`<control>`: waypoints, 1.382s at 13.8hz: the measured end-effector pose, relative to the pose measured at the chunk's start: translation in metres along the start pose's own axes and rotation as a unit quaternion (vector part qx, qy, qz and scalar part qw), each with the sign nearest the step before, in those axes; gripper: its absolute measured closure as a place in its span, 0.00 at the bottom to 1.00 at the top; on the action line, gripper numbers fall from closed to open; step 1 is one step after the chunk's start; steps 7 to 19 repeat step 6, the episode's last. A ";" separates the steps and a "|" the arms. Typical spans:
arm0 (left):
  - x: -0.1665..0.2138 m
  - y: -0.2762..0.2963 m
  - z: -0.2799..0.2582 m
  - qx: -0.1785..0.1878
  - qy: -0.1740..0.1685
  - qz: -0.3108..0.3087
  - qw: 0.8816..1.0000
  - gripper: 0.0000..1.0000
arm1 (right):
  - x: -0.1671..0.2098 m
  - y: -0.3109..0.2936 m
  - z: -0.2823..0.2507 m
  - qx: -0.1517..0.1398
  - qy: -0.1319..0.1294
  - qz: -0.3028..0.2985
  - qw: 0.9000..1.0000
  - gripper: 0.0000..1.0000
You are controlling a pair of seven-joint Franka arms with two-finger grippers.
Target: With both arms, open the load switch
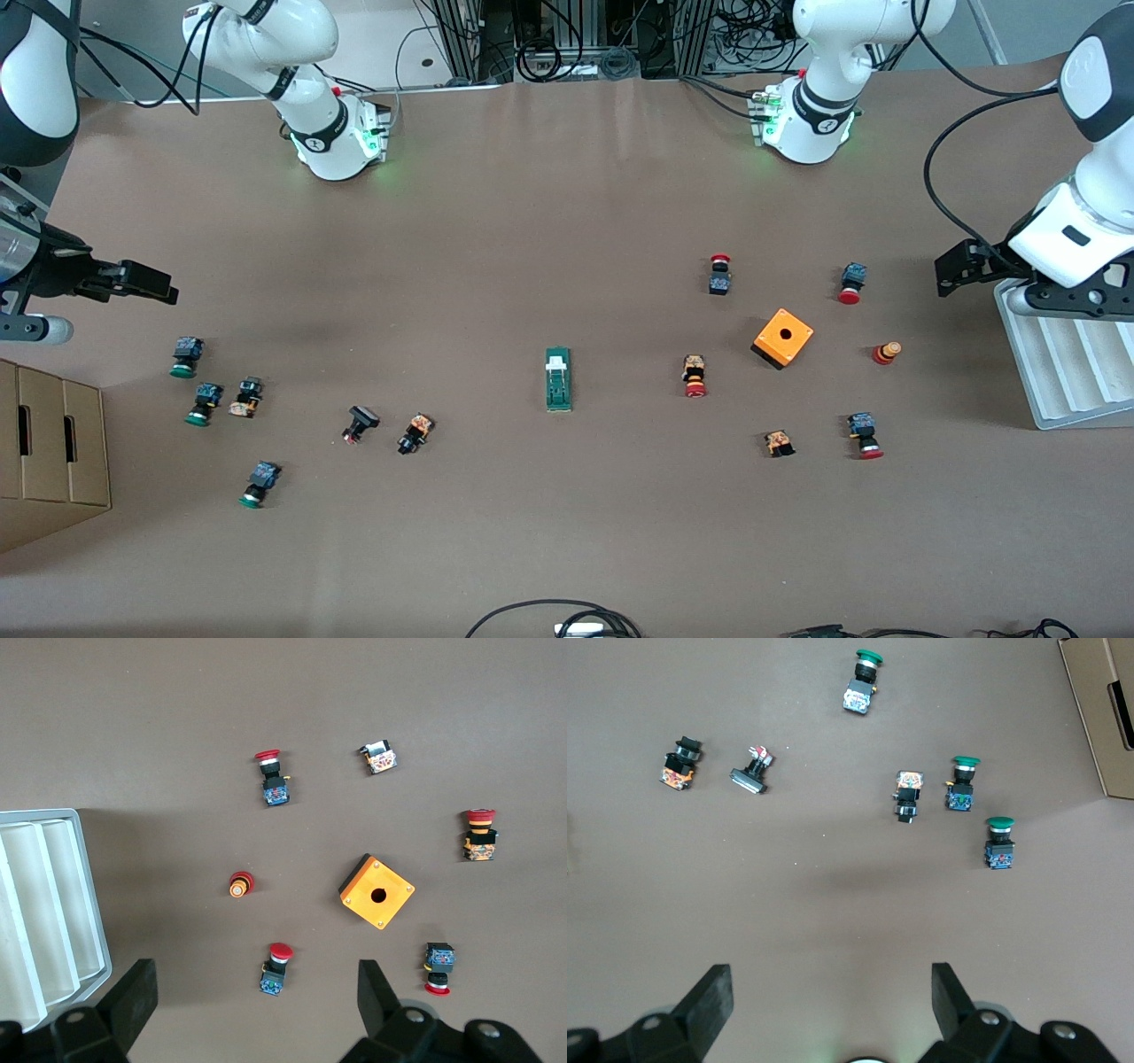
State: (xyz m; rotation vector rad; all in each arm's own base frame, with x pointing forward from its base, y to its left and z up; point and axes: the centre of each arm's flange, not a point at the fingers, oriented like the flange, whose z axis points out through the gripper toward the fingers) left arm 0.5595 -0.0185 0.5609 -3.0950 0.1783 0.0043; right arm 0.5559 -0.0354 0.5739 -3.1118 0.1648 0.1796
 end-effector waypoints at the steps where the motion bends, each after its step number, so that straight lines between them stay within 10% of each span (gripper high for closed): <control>1: 0.000 0.002 0.000 0.000 0.000 0.002 1.000 0.00 | 0.000 0.000 0.000 0.000 0.000 0.000 1.000 0.00; 19: 0.001 0.005 -0.001 0.000 0.001 0.004 1.000 0.00 | 0.000 0.000 0.001 0.000 -0.001 0.000 1.000 0.00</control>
